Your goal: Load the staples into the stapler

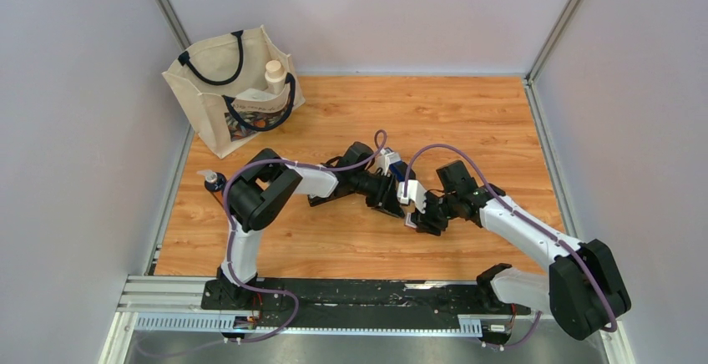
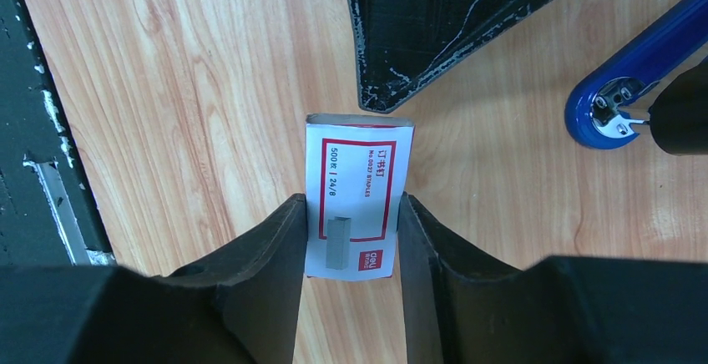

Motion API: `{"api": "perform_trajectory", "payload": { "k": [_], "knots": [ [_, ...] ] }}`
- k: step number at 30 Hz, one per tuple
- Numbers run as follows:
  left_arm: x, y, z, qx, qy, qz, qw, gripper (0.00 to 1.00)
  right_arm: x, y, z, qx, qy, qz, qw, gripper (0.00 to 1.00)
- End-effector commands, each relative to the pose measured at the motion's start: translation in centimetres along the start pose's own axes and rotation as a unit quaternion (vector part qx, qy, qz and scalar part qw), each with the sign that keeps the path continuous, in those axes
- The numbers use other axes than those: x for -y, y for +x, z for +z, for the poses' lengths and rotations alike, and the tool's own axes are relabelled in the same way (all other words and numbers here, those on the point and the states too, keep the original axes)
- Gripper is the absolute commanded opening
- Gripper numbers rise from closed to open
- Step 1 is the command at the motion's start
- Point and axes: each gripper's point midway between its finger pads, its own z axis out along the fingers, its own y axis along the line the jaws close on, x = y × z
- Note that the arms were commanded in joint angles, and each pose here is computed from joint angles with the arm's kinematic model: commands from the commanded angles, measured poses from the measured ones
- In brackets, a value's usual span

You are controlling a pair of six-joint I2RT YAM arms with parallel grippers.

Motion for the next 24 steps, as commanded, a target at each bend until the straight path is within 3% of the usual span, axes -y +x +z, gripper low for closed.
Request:
{"api": "perform_trajectory", "payload": {
  "k": [1, 24],
  "knots": [
    [3.0, -1.3, -0.3, 0.014, 0.029, 0.040, 0.999, 0.41, 1.5, -1.9, -0.4, 0.025, 0.022, -0.006, 0.999, 0.43],
    [2.6, -0.2, 0.9, -0.006, 0.025, 0.035, 0.999, 0.33, 2.4, -2.6, -0.6, 0.039, 0.048, -0.005, 0.998, 0.42]
  ]
}}
